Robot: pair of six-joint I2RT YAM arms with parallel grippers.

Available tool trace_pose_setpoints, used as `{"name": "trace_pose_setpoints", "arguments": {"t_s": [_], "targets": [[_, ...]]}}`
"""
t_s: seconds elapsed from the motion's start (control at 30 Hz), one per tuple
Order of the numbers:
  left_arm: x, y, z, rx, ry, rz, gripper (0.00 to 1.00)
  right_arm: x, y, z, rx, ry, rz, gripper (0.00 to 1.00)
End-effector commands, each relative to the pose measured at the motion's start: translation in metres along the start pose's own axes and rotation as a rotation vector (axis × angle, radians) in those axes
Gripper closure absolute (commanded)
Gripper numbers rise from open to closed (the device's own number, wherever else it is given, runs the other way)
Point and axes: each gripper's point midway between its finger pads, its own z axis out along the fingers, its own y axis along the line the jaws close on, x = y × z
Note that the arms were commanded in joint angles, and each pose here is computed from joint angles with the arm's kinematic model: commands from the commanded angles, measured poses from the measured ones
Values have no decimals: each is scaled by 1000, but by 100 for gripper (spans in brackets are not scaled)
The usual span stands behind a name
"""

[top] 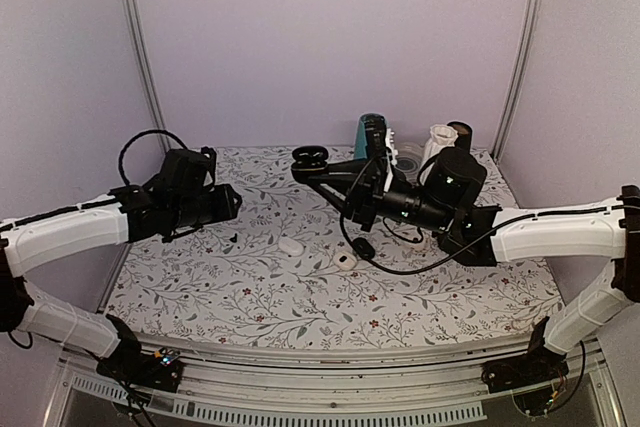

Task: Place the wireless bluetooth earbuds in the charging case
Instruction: Adjust the left earbud in the left side groove of the charging case, then pick up the right earbud from the center of the board.

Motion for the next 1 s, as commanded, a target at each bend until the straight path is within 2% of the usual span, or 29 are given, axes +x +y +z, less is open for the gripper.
{"name": "trace_pose_setpoints", "arguments": {"t_s": [0.0, 0.2, 0.5, 0.97], "targets": [[31, 39, 20, -147, 89, -56, 65, -9, -2, -9, 23, -21, -17, 97], [57, 61, 44, -231, 144, -73, 66, -5, -3, -11, 25, -7, -14, 96], [72, 84, 80, -354, 206, 22, 66, -7, -1, -14, 25, -3, -14, 96], [83, 100, 119, -369, 260, 72, 66, -7, 0, -19, 31, -3, 2, 96]]}}
